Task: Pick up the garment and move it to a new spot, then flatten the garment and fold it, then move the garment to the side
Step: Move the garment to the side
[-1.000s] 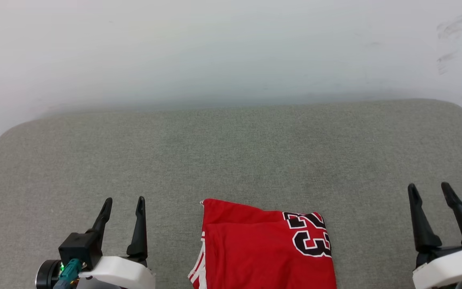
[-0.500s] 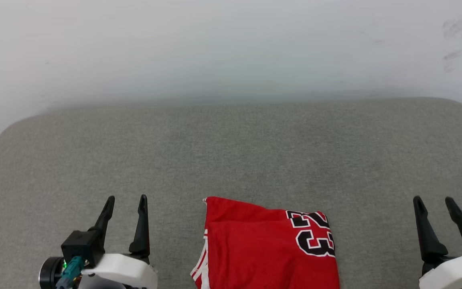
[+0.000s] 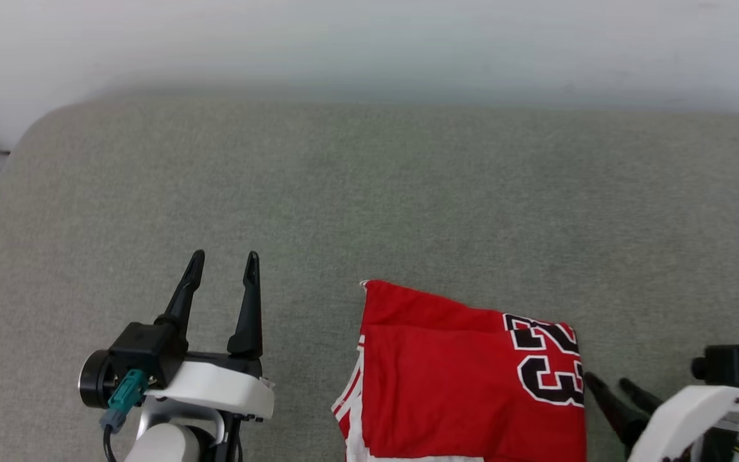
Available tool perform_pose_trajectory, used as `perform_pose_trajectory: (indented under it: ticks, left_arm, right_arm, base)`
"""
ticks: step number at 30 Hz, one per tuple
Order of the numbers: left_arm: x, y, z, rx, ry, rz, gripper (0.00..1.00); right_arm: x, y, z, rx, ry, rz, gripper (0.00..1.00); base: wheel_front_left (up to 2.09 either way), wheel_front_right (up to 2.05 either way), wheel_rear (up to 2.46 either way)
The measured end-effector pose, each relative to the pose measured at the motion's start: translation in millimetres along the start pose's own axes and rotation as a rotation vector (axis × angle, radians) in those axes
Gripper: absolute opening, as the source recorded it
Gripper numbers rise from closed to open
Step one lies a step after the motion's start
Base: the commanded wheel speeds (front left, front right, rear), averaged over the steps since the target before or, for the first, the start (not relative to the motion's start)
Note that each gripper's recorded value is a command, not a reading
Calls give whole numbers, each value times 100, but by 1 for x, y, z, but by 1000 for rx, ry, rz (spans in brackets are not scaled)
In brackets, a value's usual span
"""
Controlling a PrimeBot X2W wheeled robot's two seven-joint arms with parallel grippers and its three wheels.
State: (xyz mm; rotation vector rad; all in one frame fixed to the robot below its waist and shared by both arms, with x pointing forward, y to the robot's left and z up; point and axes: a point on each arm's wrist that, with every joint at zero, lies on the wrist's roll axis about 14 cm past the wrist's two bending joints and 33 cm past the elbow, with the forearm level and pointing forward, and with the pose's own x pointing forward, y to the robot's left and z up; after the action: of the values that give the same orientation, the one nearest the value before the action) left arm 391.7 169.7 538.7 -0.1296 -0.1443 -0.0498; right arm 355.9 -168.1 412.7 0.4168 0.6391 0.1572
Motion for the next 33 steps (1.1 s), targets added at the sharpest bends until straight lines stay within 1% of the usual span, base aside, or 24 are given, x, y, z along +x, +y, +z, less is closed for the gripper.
perform_pose_trajectory:
  ticks: [5, 7, 10, 11, 12, 13, 17, 19, 21, 25, 27, 30, 33]
  left_arm:
    - [6, 11, -10, 4, 21, 31, 100]
    - [6, 15, -14, 7, 31, 44, 100]
    - [5, 23, -20, 16, 48, 66, 100]
    - [4, 26, -21, 18, 51, 69, 100]
    - [4, 27, -22, 22, 53, 75, 100]
    - [3, 28, -22, 22, 54, 78, 100]
    - [2, 28, -19, 26, 45, 79, 100]
    - [1, 27, -17, 32, 40, 70, 100]
    - [1, 23, -15, 37, 33, 55, 100]
    - [4, 12, -13, 41, 23, 16, 100]
    - [7, 1, -14, 34, 22, -19, 100]
    - [14, -20, -14, 32, 15, -87, 100]
    - [23, -44, -15, 27, 12, -162, 100]
  right_arm:
    - [30, 22, -37, 50, 204, 79, 100]
    - [36, 25, -54, 68, 291, 95, 100]
    - [43, 29, -67, 93, 382, 116, 100]
    - [44, 31, -69, 90, 397, 121, 97]
    - [45, 33, -70, 96, 408, 128, 30]
    - [45, 36, -70, 109, 414, 138, 0]
    - [44, 50, -67, 97, 392, 174, 0]
    - [43, 52, -55, 50, 339, 177, 0]
    - [39, 47, -45, -10, 291, 157, 0]
    - [28, 28, -15, -120, 170, 85, 0]
    - [19, 12, -5, -172, 133, 29, 0]
    - [1, -12, 8, -201, 86, -52, 0]
    - [-19, -36, 15, -205, 58, -129, 0]
  base:
    - [0, 0, 0]
    - [0, 0, 0]
    - [0, 0, 0]
    - [0, 0, 0]
    - [0, 0, 0]
    - [0, 0, 0]
    - [0, 0, 0]
    - [0, 0, 0]
    - [0, 0, 0]
    - [0, 0, 0]
    - [0, 0, 0]
    - [0, 0, 0]
    - [0, 0, 0]
